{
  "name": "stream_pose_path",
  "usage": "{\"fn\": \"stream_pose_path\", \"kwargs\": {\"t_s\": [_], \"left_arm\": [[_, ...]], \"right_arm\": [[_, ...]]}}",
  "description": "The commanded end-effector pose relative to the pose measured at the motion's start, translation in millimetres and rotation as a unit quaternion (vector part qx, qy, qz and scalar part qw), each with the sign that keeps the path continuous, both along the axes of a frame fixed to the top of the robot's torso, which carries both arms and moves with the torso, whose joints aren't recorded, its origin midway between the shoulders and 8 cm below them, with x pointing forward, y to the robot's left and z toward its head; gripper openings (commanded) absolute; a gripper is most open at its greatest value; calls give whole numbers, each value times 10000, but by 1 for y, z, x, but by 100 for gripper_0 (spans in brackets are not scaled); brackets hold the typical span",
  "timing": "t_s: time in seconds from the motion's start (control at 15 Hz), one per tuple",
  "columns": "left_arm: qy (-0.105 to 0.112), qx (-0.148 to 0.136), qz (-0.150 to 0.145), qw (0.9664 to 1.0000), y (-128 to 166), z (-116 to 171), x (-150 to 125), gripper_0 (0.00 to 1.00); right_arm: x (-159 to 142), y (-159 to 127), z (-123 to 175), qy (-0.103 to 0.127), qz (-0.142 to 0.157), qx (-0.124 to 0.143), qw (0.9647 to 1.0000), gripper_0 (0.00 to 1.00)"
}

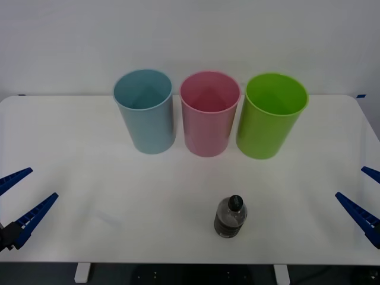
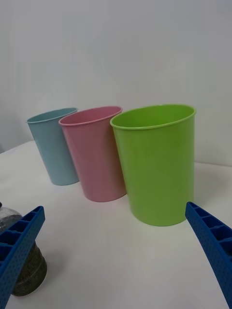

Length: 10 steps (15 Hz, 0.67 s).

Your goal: Grasp the object on the table and drop it into the matching bin: aluminum can to the light blue bin, PET bottle to the pink bin.

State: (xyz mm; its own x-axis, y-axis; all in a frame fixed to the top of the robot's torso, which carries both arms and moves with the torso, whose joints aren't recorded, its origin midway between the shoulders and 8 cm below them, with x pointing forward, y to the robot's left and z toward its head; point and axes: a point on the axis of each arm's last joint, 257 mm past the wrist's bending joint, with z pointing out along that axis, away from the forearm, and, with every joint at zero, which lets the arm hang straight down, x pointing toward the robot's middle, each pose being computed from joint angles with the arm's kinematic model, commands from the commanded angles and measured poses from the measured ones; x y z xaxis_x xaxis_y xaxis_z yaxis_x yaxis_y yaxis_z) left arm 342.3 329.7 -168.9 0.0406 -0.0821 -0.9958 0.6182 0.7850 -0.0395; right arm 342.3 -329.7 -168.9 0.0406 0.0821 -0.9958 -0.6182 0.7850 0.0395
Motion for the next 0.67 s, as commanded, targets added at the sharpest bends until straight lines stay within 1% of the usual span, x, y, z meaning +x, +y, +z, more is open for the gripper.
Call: {"fn": "stream_pose_path", "kwargs": {"t_s": [0.07, 0.13, 0.2, 0.27, 0.4, 0.67], "left_arm": [[0, 0, 0, 10000, 0, 0, 0, 100], [0, 0, 0, 10000, 0, 0, 0, 100], [0, 0, 0, 10000, 0, 0, 0, 100], [0, 0, 0, 10000, 0, 0, 0, 100], [0, 0, 0, 10000, 0, 0, 0, 100], [0, 0, 0, 10000, 0, 0, 0, 100]], "right_arm": [[-2, -5, -2, 31, -79, 7, 10000, 100], [-2, -6, 0, 17, -59, -54, 10000, 100], [-3, -6, 1, 33, -46, -47, 10000, 100], [-5, -7, -1, 67, -45, -58, 10000, 100], [-7, -6, -5, 119, 15, -165, 9998, 100], [-9, 9, -17, 202, 260, -290, 9990, 100]]}}
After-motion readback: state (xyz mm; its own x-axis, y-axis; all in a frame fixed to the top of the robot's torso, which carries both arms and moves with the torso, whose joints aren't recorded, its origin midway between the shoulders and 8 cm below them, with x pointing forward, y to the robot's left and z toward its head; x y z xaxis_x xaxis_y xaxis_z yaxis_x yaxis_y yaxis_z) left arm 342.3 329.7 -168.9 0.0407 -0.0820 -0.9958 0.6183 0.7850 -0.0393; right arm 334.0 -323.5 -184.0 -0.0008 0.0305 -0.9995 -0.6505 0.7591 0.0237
